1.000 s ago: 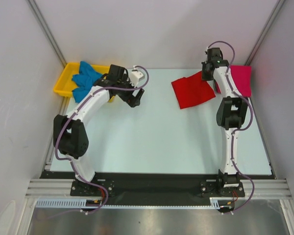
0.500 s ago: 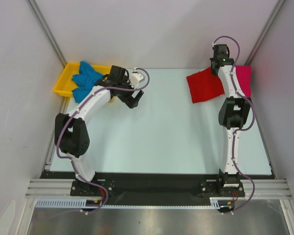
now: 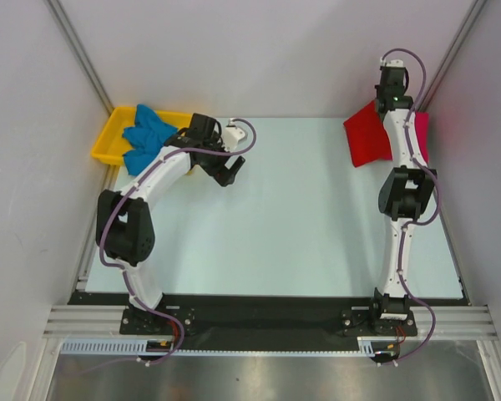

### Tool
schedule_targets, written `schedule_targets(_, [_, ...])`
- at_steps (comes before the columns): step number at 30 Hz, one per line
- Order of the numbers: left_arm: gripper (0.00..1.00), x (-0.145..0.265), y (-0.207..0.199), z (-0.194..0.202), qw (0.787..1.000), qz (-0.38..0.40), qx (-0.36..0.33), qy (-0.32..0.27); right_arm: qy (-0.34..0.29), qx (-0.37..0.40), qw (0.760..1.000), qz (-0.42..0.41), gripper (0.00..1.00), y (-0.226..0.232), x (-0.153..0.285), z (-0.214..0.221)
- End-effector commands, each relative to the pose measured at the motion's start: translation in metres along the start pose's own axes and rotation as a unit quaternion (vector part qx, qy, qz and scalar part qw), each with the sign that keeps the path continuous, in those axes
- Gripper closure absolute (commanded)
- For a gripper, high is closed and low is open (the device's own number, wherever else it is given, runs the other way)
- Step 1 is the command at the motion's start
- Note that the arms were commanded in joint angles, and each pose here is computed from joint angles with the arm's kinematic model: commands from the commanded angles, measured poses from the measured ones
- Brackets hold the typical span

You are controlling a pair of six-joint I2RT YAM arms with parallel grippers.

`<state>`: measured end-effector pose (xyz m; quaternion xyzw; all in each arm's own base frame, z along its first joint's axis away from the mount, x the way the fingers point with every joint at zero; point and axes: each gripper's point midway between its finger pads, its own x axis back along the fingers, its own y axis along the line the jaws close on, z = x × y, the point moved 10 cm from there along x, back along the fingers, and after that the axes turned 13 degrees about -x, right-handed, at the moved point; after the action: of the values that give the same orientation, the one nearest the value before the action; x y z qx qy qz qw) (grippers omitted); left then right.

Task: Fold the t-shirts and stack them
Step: Neatly place the folded tshirt to the corner

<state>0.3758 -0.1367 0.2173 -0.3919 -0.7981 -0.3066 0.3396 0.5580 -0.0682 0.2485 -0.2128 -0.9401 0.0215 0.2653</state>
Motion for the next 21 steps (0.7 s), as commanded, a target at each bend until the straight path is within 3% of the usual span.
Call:
schedule_targets(1, [0.00, -0.002, 0.004, -0.002, 1.000, -0.009, -0.014, 0.003, -0.141, -0.045, 0.989, 0.004, 1.00, -0.021, 0.064, -0.083])
schedule_targets(10, [0.00, -0.008, 0.005, 0.001, 1.000, -0.011, -0.014, 0.010, -0.159, -0.065, 0.985, -0.002, 1.00, -0.029, 0.088, -0.099])
schedule_targets(21, [0.00, -0.007, 0.008, 0.006, 0.999, -0.019, -0.020, 0.025, -0.096, -0.048, 0.994, -0.037, 1.00, -0.056, 0.031, -0.061])
